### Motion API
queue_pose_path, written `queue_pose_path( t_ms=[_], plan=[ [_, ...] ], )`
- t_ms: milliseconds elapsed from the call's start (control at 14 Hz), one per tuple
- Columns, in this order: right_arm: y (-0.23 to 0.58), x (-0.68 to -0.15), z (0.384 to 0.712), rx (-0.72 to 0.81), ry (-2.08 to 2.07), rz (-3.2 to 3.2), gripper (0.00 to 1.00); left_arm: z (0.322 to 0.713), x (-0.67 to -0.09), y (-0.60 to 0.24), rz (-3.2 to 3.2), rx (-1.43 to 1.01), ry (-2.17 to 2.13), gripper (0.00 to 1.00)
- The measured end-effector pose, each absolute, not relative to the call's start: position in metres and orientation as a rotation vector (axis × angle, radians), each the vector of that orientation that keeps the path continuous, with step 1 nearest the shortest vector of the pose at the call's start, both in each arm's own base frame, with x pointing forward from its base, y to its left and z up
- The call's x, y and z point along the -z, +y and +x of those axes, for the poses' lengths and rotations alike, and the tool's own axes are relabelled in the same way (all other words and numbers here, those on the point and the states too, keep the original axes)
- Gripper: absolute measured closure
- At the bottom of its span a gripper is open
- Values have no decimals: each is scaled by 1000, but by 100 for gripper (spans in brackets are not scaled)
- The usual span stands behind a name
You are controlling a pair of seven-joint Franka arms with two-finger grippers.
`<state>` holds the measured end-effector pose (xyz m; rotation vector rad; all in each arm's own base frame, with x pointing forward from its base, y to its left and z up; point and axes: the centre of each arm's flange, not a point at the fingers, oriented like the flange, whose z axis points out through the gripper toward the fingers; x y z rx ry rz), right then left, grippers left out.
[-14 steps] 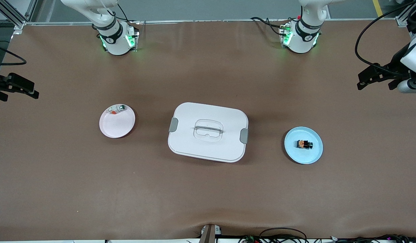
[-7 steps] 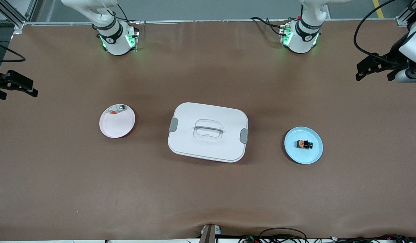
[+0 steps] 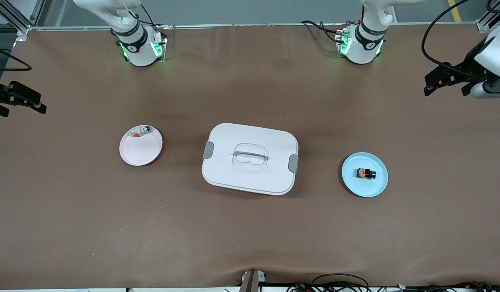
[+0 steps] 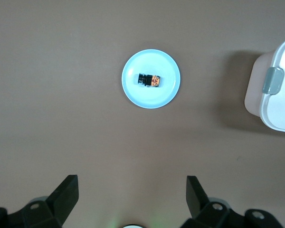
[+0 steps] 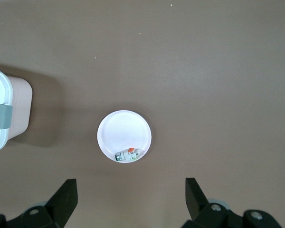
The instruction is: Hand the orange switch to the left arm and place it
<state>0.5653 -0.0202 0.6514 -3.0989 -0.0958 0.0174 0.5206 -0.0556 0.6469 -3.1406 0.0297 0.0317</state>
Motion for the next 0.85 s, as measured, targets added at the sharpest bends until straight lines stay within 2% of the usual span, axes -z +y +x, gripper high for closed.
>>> queue_pose_path(
  t_ms=[855],
  plan=[
    [-21, -652, 561, 6, -91, -3101, 0, 521, -660, -44, -3088, 5, 8, 0]
  ],
)
